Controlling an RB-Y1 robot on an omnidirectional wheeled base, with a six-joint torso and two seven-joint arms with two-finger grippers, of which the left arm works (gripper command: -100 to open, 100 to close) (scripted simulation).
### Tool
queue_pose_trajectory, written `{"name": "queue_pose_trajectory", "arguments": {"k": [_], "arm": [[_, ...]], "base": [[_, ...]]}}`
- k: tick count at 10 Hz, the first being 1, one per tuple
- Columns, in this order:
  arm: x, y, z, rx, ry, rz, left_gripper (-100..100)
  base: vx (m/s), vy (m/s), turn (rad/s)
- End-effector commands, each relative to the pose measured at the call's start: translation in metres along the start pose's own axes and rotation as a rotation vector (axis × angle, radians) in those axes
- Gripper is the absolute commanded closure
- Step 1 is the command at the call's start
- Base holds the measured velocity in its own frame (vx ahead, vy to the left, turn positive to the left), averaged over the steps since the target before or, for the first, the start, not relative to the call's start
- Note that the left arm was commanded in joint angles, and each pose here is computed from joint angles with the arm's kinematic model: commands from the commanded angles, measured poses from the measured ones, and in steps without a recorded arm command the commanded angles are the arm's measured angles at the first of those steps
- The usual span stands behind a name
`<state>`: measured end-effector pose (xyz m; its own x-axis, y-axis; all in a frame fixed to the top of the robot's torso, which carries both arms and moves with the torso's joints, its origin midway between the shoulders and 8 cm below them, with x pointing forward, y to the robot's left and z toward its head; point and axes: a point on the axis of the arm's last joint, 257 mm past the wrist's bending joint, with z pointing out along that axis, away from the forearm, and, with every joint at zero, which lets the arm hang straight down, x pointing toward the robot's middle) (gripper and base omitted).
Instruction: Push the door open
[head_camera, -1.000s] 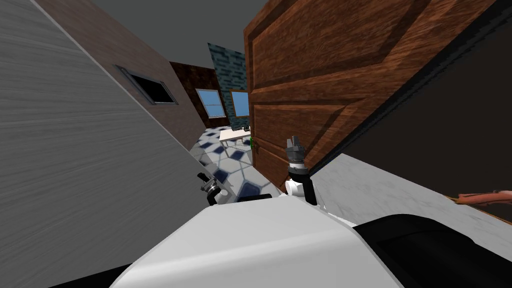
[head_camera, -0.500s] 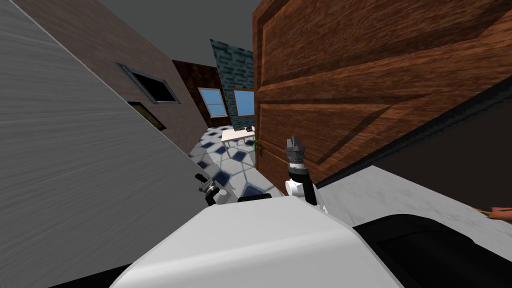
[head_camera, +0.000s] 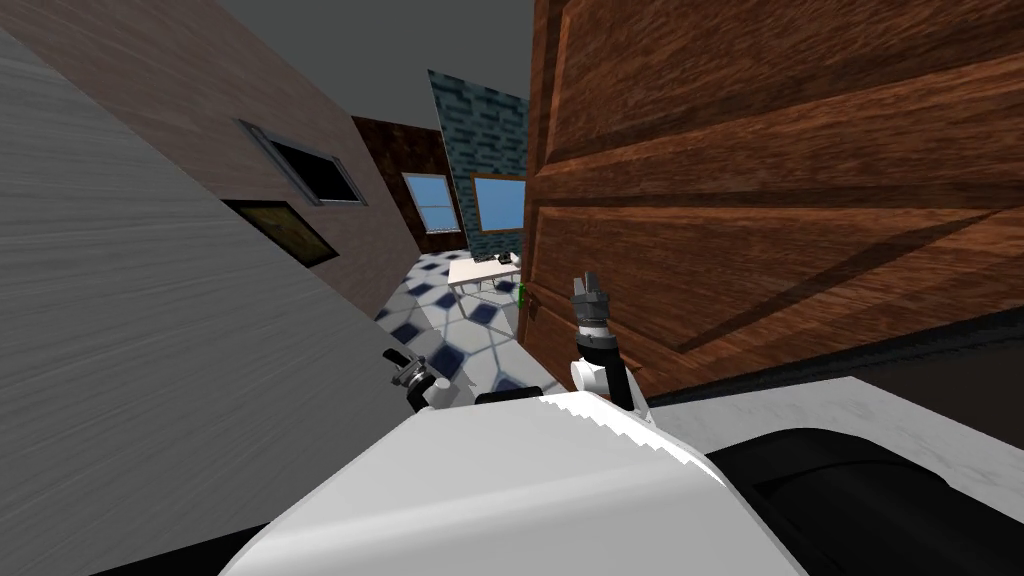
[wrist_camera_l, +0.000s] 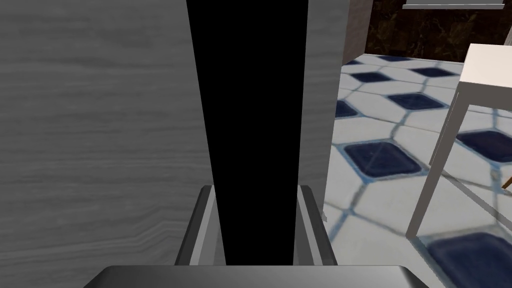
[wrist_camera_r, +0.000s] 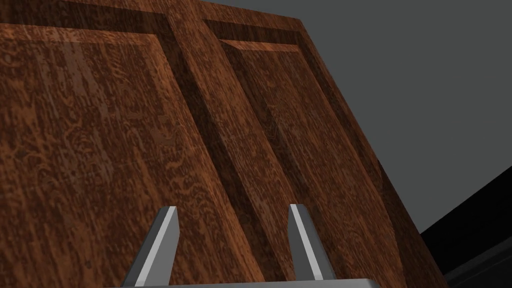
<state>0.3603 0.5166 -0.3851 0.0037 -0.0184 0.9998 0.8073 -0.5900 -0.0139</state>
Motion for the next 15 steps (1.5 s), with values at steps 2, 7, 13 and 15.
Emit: {"name": "queue_pose_trajectory", "arguments": {"k": [2,7,13,15], "arm": [[0.006,-0.026,0.0065,0.049,0.023,0.01,100],[0.006,-0.046,0.0085,0.113,0.023,0.008,100],[0.001,-0.066,0.0038,0.185,0.009,0.0,100],[-0.002,-0.071,0.0001,0.209,0.0,-0.005,100]], "base": [[0.15,0.11,0.057],[0.151,0.096,0.081],[0.124,0.067,0.067],[0.203,0.046,0.086]]}}
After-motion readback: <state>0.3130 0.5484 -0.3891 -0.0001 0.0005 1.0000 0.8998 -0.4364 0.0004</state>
